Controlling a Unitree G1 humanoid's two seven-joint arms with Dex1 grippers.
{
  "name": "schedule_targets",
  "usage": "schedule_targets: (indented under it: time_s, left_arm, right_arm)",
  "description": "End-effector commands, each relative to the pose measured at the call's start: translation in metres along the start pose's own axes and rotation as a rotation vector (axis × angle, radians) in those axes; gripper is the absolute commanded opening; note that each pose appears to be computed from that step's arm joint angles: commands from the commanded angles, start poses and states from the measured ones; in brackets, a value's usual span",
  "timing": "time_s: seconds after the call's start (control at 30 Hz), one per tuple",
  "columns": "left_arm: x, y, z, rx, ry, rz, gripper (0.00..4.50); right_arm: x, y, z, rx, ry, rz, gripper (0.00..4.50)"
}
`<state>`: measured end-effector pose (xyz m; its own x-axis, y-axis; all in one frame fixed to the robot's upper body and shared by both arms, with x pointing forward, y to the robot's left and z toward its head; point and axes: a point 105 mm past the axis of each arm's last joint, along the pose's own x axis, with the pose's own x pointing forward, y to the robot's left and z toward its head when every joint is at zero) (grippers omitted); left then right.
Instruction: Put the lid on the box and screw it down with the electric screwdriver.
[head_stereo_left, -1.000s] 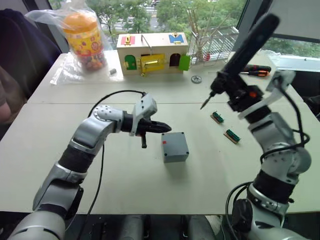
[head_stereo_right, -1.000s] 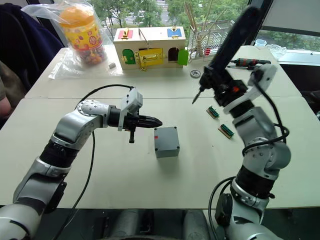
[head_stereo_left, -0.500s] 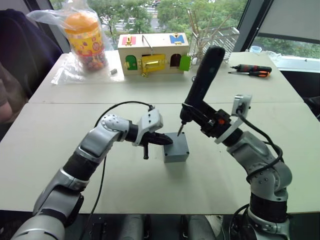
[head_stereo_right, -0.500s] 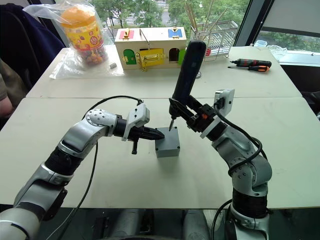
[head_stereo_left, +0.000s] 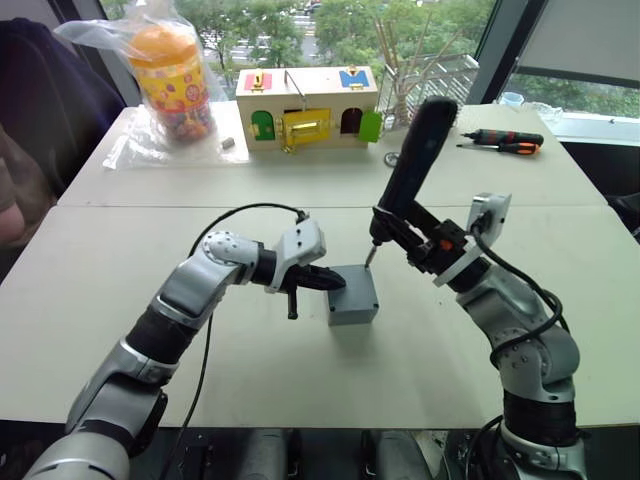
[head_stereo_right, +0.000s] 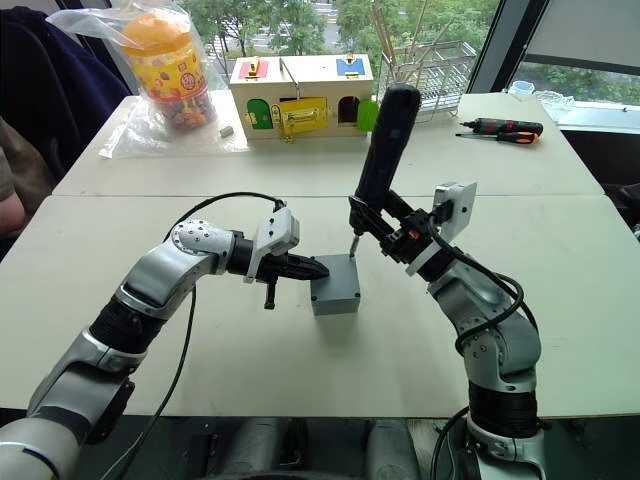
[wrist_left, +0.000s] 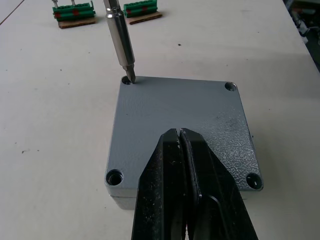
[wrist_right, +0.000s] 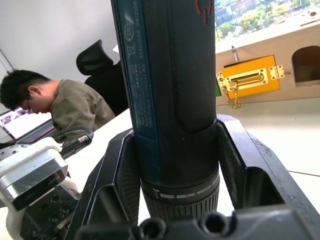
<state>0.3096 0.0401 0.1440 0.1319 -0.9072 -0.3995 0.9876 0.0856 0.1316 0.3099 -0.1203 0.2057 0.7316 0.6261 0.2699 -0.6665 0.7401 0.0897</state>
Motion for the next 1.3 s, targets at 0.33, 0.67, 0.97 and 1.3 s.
schedule_targets:
  time_s: [0.33,0.67,0.97,1.3]
  left_arm:
    - [0.0,-0.002,-0.005,-0.006,0.02,0.002,0.0]
    - [0.001,-0.003,-0.007,-0.009,0.023,0.011,0.0]
    - [0.001,-0.003,-0.01,-0.011,0.03,0.014,0.0]
    - [0.002,-0.003,-0.01,-0.009,0.028,0.014,0.0]
  right_arm:
    - [-0.002,0.016,-0.027,-0.059,0.096,0.084,1.74]
    - [-0.005,0.016,-0.06,-0.037,0.21,0.028,1.74]
    - [-0.009,0.013,-0.073,-0.047,0.26,0.002,1.74]
    - [-0.016,-0.001,-0.078,-0.016,0.259,-0.08,1.74]
